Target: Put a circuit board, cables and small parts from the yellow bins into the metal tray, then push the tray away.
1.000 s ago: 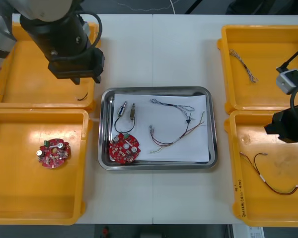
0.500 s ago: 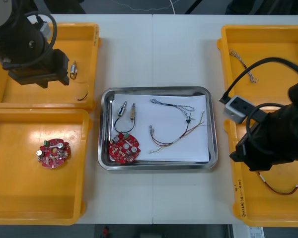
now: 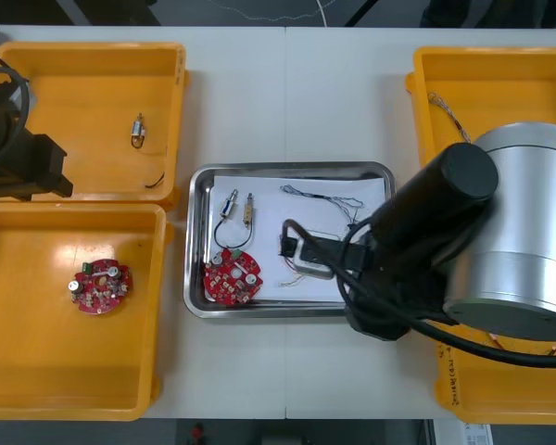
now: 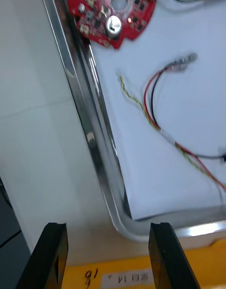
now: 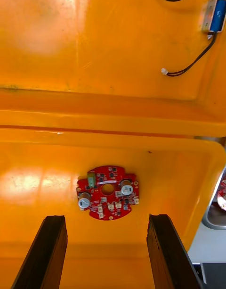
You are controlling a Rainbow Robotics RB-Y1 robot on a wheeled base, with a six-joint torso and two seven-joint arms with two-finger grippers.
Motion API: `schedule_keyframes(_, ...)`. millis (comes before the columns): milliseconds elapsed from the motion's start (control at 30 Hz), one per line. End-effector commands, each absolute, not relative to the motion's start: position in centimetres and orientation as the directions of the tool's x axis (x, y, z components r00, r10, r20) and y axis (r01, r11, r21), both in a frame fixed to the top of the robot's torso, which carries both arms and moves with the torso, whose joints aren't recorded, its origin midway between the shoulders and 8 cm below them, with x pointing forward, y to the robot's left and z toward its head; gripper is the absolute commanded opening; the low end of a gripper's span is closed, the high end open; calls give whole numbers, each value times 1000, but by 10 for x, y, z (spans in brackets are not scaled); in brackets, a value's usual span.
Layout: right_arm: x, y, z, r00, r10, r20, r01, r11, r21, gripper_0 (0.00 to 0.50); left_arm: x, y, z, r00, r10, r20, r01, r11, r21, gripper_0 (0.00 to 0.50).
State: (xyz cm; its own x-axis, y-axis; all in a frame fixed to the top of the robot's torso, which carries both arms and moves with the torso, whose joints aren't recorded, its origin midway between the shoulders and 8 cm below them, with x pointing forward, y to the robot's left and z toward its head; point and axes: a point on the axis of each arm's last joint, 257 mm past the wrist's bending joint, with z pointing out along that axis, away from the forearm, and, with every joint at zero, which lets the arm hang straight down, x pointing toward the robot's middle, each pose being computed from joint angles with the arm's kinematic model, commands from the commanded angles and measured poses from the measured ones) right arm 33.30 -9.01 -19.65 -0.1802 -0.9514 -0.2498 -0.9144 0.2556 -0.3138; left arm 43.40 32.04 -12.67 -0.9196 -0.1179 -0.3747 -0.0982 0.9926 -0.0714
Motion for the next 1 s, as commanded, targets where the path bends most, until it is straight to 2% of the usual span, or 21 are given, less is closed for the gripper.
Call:
schedule_keyframes(33,343,-51,-197,-19,-971,-238,-926,107,-363,500,429,347,-116,-908,-99,-408,-95,995,-30,500)
schedule_keyframes(233,349,-26,-222,90,-979,-185,-918,-9,-396,500,424,362,-119,-905,-88,-417,-84,996,-29,500)
schedule_keyframes(433,347,-8,-244,152,-979,-136,-902,-82,-425,500,419,373,-115,-892,-107,-438,-99,994,-42,500)
schedule_keyframes(667,335,-2,-265,168,-980,-102,-906,-113,-408,500,419,370,-119,-877,-102,-469,-93,995,-44,500)
schedule_keyframes(1000,338,7,-284,146,-986,-80,-915,-104,-390,500,417,373,-124,-881,-95,-463,-90,995,-33,500)
